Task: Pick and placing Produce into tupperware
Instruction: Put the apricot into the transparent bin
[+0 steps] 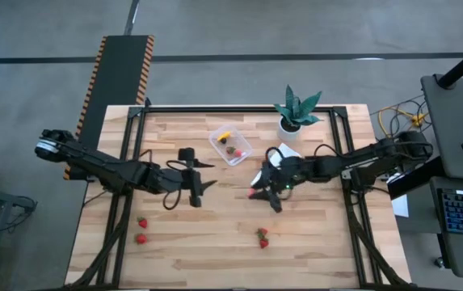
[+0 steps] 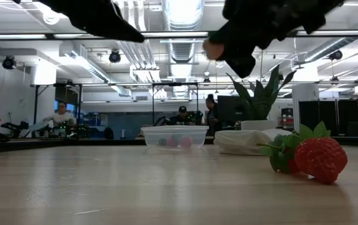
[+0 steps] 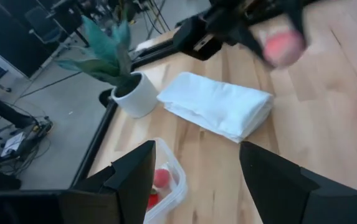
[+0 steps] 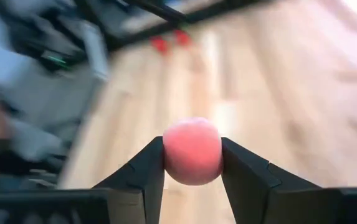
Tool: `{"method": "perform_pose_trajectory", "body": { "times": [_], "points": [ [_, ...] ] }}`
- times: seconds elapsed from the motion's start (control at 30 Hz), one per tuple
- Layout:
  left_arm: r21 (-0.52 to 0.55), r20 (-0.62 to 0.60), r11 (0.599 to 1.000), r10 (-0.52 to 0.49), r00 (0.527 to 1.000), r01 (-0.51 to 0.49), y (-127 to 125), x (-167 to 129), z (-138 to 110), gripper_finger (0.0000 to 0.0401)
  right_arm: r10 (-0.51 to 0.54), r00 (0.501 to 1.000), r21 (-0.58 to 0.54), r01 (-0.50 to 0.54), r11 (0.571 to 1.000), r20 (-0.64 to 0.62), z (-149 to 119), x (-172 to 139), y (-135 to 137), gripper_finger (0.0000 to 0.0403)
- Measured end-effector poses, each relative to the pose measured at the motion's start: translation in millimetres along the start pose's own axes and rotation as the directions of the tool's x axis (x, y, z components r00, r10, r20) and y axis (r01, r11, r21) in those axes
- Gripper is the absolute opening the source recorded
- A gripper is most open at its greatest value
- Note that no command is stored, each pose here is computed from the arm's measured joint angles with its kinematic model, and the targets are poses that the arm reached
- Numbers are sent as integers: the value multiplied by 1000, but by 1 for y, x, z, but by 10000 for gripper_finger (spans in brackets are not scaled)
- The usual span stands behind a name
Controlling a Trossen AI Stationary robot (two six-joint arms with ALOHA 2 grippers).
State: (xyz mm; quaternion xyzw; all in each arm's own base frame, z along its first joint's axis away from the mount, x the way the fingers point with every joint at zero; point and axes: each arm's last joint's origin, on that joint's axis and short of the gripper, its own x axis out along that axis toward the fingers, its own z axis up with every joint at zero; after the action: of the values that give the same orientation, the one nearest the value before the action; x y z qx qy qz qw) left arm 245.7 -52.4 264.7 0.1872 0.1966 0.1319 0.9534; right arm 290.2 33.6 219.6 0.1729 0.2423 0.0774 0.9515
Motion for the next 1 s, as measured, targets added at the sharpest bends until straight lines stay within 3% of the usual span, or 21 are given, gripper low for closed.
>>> {"method": "perform_pose_trajectory", "body": {
  "times": [0.13, 0.3, 0.67, 1.0],
  "points": [
    [-43, 62, 999, 27, 998, -24, 10, -16, -6, 219, -212, 964, -34, 210, 977, -161, 22, 0, -7, 132],
    [-79, 104, 996, 51, 993, -42, 17, -30, -18, 219, -334, 890, -87, 323, 942, -310, 52, 6, -23, 132],
    [-115, 151, 992, 63, 987, -45, 24, -44, -27, 219, -423, 774, -199, 374, 906, -470, 99, 46, -82, 132],
    [-105, 139, 994, 58, 989, -44, 23, -42, -28, 219, -464, 752, -229, 404, 886, -469, 115, 73, -135, 132]
  ]
}}
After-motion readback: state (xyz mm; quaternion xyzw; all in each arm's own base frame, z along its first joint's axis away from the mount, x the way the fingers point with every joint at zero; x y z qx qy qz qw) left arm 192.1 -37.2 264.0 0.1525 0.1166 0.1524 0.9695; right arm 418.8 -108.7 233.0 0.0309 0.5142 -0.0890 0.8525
